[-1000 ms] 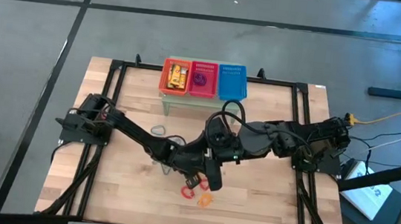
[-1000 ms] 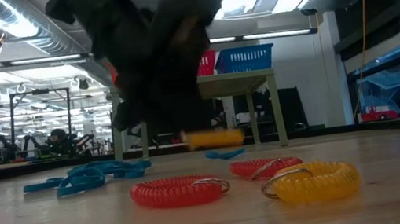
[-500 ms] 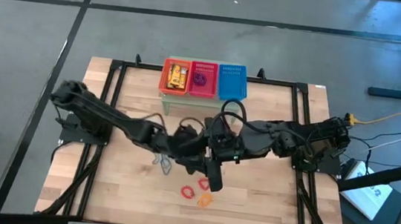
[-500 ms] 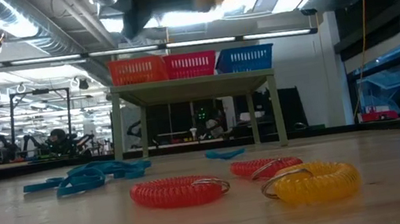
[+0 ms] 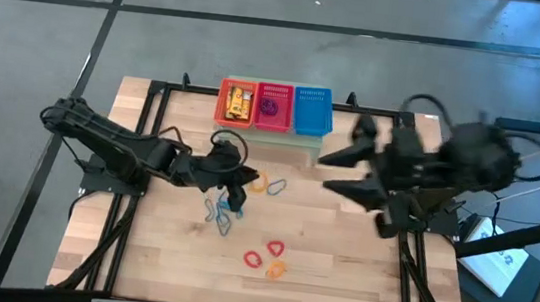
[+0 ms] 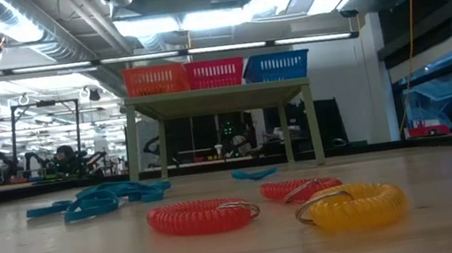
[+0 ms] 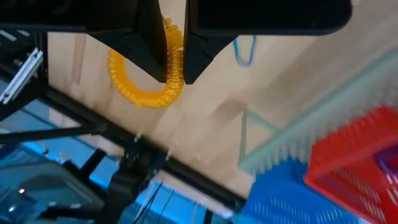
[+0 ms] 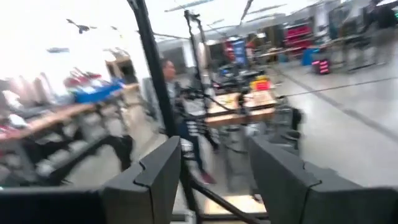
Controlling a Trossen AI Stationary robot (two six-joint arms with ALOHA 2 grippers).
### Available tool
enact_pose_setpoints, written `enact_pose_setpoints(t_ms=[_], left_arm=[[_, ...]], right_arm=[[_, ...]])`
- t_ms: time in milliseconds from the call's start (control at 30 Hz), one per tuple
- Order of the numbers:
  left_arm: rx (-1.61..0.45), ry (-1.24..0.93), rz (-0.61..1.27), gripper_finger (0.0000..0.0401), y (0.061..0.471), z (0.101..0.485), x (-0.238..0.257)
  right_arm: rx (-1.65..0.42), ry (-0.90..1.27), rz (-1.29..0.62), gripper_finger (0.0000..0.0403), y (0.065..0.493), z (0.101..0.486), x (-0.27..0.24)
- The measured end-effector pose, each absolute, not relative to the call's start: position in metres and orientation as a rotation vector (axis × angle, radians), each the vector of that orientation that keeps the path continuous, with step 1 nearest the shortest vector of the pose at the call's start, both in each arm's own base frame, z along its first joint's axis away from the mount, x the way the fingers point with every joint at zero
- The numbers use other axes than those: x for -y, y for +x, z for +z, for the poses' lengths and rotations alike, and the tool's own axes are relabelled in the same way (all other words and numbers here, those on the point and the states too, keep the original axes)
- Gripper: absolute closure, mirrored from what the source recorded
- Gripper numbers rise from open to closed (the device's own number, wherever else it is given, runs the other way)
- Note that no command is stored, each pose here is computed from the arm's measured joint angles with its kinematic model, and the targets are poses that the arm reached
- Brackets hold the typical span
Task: Pick & Place Office Desk Supplies
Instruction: Put the yellow keychain into the red bin on the shelf
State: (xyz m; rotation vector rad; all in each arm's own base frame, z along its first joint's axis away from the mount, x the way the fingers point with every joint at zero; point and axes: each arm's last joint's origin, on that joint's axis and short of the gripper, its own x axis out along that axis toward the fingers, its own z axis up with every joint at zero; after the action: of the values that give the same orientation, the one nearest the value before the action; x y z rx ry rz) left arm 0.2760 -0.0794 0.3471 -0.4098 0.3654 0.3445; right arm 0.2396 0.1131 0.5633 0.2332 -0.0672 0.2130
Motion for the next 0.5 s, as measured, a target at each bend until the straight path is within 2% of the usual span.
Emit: enact_pose_setpoints(t_ms=[133, 267, 500], left_arm=[[-0.291, -0.378, 0.342, 0.0372, 0.274, 0.36, 0.07], [-0.22, -0.346, 0.331, 0.0372, 0.274, 0.371, 0.059], [-0.216, -0.347, 0.369, 0.0371, 0.28, 0.373, 0.019]], right_arm=[[0.016, 0.142, 0.116, 0.021, 0.215, 0.563, -0.114], [-0.147, 0.029, -0.009, 0.021, 0.19, 0.55, -0.104], [-0.342, 0.088, -0.229, 0.021, 0.172, 0.528, -0.089]])
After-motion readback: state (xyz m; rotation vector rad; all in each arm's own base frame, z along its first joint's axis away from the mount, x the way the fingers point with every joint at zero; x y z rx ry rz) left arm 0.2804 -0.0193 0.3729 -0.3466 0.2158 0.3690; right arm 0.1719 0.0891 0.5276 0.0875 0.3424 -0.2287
